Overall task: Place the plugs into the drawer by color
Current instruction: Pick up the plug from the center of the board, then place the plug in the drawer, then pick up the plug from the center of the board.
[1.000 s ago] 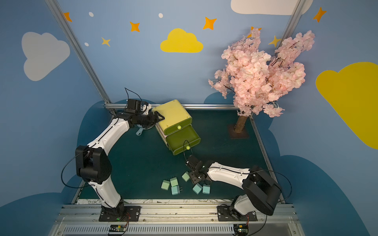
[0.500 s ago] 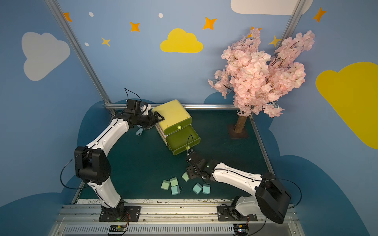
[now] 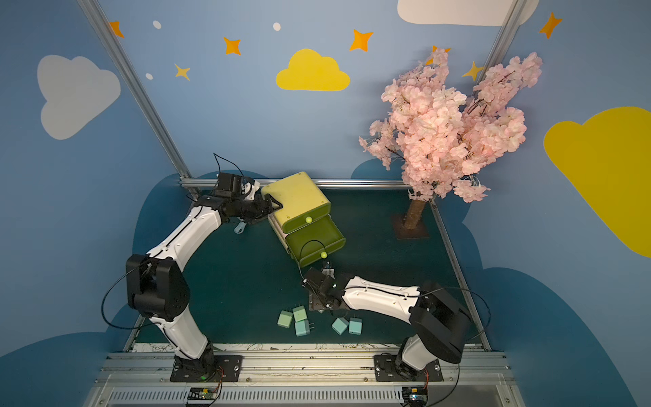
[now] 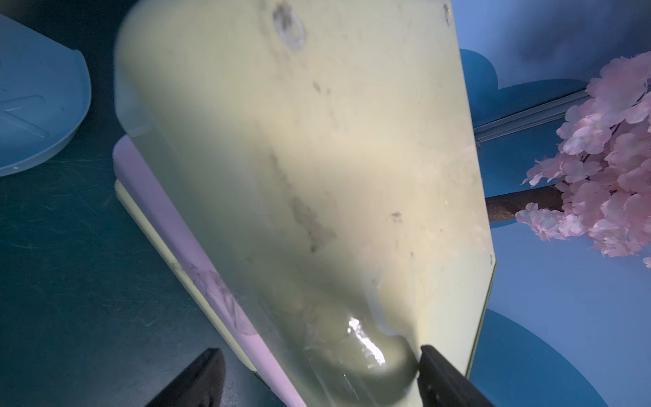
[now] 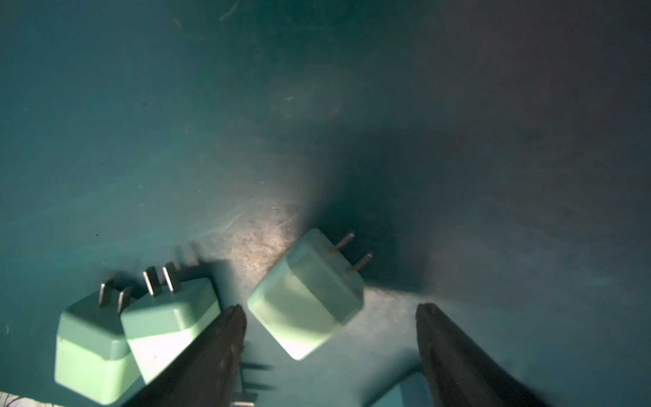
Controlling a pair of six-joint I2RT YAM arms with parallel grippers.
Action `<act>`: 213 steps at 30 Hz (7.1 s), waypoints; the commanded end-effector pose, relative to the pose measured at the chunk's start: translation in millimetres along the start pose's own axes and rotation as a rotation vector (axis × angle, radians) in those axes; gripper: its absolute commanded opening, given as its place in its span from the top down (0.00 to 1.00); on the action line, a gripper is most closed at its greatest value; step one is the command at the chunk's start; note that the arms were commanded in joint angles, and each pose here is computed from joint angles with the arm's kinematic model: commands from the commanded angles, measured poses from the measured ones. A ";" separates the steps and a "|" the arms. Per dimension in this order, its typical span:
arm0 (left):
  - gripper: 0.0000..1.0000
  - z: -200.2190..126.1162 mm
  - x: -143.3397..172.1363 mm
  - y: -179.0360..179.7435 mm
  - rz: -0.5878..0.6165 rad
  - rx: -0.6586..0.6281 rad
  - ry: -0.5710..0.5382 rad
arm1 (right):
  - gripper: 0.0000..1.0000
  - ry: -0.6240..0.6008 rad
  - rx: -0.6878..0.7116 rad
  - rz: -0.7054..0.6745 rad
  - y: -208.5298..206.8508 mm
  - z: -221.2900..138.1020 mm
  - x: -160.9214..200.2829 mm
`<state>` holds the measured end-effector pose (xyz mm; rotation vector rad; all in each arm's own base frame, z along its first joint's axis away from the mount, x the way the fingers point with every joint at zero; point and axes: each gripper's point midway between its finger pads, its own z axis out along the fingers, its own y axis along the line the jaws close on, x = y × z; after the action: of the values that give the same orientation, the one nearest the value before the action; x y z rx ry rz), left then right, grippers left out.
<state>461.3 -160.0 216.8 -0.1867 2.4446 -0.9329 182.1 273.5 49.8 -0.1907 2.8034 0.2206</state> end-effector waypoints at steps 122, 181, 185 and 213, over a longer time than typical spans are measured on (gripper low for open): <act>0.13 22.6 -15.6 11.0 -0.006 -0.075 0.025 | 0.85 -0.217 -0.251 -0.672 86.9 -53.3 -191.8; 0.13 7.4 -15.5 12.1 -0.010 -0.065 0.003 | 0.13 -0.130 -0.257 -1.244 136.1 -6.2 72.2; 0.13 7.8 -14.2 10.7 -0.008 -0.063 0.005 | 0.12 -0.174 -0.160 -1.266 135.0 4.2 57.2; 0.13 9.2 -11.6 5.2 -0.005 -0.047 0.009 | 0.24 -0.091 -0.138 -0.666 131.9 -8.7 -12.4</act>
<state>484.5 -160.3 220.3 -0.1958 2.4360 -0.9034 163.9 415.9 86.9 -1.2887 2.2702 0.3149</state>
